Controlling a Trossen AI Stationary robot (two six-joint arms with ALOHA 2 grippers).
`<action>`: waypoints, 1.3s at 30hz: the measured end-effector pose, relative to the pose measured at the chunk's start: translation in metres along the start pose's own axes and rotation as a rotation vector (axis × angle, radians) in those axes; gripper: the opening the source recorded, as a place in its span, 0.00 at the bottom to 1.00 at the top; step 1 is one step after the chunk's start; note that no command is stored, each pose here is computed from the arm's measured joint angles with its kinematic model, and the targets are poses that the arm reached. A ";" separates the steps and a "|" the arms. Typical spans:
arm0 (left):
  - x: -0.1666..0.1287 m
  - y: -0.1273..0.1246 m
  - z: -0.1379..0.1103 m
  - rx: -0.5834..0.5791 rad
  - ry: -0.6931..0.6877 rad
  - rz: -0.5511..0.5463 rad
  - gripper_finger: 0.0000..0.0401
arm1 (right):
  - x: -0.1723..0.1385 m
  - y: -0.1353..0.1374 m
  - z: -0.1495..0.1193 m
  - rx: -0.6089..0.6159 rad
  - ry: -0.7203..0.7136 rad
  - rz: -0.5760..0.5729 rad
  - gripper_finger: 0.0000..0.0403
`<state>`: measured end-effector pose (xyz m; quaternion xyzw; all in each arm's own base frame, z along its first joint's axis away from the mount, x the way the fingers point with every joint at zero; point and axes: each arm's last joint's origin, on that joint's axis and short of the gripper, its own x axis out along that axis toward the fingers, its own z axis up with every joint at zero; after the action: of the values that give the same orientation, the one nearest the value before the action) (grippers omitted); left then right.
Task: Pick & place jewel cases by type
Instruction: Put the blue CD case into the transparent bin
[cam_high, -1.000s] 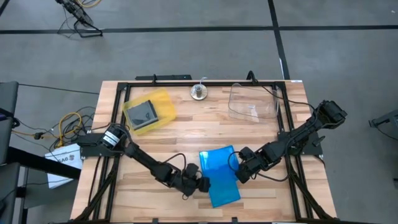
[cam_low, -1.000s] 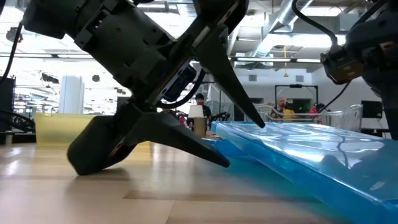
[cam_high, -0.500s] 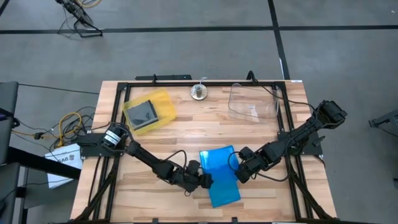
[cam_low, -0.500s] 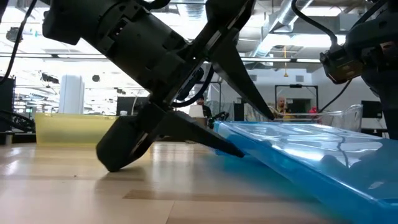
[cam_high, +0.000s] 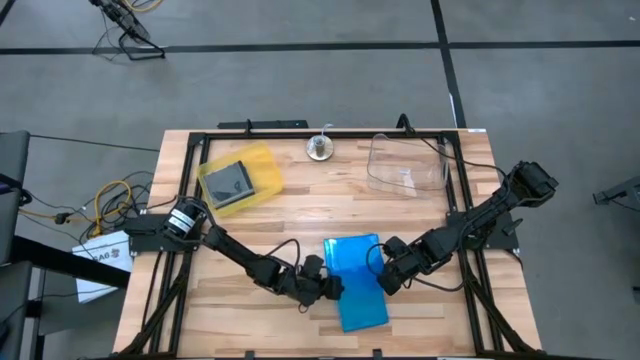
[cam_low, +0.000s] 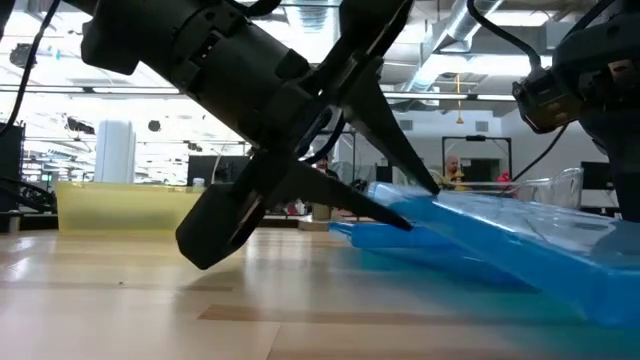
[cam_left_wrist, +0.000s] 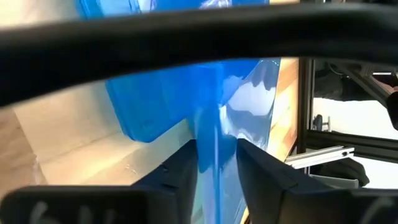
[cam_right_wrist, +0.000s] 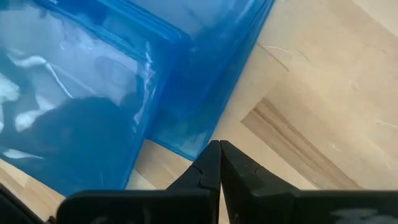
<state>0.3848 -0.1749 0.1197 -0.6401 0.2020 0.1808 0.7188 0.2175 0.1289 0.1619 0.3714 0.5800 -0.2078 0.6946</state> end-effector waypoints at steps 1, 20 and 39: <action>0.000 0.000 0.000 0.001 0.000 0.000 0.22 | 0.000 0.000 0.000 0.000 0.000 0.000 0.00; -0.001 -0.010 -0.003 0.110 0.098 -0.085 0.10 | -0.006 0.012 -0.001 -0.069 0.102 0.101 0.00; -0.012 -0.029 0.026 0.447 0.305 -0.079 0.07 | -0.059 0.031 -0.005 -0.241 0.270 0.037 0.00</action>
<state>0.3906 -0.1520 0.1532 -0.4930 0.3175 0.0052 0.8100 0.2218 0.1441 0.2271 0.3204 0.6817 -0.0724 0.6537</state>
